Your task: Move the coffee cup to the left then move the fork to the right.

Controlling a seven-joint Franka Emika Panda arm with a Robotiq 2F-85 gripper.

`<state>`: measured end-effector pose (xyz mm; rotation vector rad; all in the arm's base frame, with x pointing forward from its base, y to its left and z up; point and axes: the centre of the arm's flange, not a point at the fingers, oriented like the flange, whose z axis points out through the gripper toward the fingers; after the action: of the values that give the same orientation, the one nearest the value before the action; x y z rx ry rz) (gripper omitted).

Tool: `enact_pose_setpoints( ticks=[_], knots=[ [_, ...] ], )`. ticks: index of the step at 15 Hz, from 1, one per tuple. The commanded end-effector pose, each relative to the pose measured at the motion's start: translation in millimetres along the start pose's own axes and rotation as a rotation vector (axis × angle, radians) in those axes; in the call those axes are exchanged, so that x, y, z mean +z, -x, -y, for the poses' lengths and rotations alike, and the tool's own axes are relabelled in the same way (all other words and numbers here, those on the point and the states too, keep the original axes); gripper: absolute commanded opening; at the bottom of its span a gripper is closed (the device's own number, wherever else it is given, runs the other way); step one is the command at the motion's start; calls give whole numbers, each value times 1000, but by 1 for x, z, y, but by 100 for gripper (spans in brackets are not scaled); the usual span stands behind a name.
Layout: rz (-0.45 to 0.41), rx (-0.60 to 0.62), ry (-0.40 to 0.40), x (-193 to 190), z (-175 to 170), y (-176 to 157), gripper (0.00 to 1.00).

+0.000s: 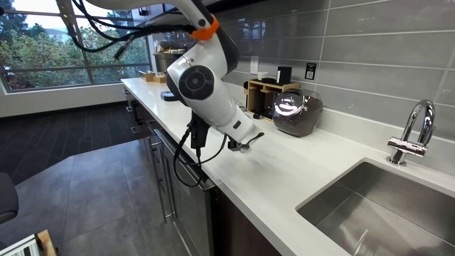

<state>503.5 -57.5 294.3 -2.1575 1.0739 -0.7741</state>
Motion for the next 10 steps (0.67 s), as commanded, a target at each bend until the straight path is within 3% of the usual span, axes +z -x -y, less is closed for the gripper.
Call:
enact_pose_setpoints(
  ticks=[1,6,7,10],
  knots=[
    [-115,-115,137,-74,45,41,100],
    [-363,-278,331,-142,117,111,100],
    [-323,-237,271,-111,83,86,100],
    [-337,-254,264,-117,93,98,100]
  ],
)
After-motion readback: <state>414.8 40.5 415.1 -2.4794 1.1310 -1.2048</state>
